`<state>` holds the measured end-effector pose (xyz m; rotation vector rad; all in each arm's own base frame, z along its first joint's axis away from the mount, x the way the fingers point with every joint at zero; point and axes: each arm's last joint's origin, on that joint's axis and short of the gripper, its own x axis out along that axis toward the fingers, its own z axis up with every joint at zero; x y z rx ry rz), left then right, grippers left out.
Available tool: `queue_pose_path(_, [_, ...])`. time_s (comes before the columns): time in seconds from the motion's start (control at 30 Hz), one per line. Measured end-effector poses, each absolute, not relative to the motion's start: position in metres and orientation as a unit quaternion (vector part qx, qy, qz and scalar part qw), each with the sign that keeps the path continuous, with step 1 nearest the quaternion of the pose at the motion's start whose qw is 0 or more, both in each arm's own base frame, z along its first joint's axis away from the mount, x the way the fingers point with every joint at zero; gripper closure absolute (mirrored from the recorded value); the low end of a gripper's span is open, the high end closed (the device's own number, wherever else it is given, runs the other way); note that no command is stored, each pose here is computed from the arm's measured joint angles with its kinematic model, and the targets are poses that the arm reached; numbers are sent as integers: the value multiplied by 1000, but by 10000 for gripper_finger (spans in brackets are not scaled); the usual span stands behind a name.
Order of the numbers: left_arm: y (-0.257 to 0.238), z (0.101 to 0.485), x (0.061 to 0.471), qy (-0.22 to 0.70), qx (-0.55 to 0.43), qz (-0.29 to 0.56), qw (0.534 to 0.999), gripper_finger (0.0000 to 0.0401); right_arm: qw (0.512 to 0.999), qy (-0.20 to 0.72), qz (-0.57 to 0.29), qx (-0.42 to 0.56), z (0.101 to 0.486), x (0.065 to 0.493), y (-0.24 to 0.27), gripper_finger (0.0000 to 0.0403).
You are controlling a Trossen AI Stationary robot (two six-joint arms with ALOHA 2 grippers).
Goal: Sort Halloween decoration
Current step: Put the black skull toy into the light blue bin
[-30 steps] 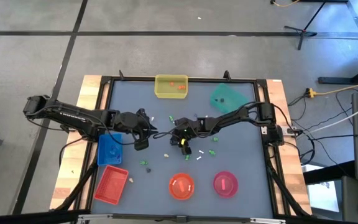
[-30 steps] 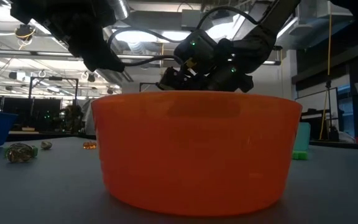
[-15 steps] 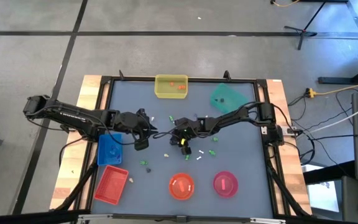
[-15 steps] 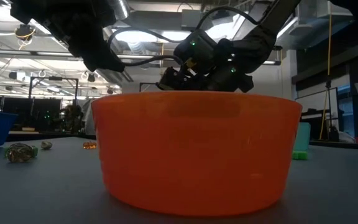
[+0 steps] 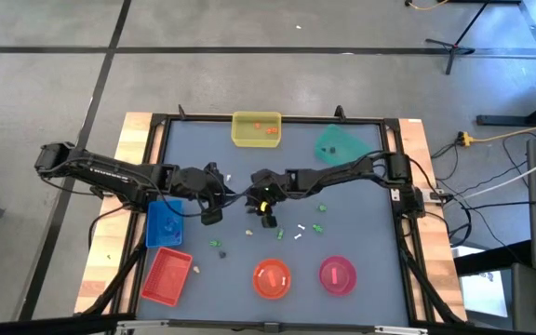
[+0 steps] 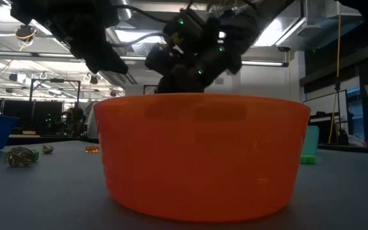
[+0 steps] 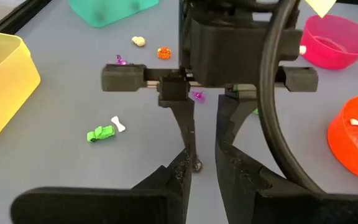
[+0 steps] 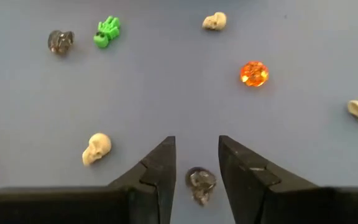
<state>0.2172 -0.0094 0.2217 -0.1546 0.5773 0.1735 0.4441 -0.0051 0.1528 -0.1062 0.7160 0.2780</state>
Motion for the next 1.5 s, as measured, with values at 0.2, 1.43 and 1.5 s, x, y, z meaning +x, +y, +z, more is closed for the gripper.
queue_pose_path(0.2, [-9, 222, 217, 284, -76, 85, 952, 341, 924, 354, 132, -54, 159, 446, -6, 284])
queue_pose_path(1.43, [-9, 222, 217, 283, -76, 86, 952, 341, 896, 424, 122, -50, 116, 446, -6, 282])
queue_pose_path(1.5, [-9, 222, 217, 283, -76, 86, 952, 341, 896, 424, 122, -50, 115, 446, -6, 295])
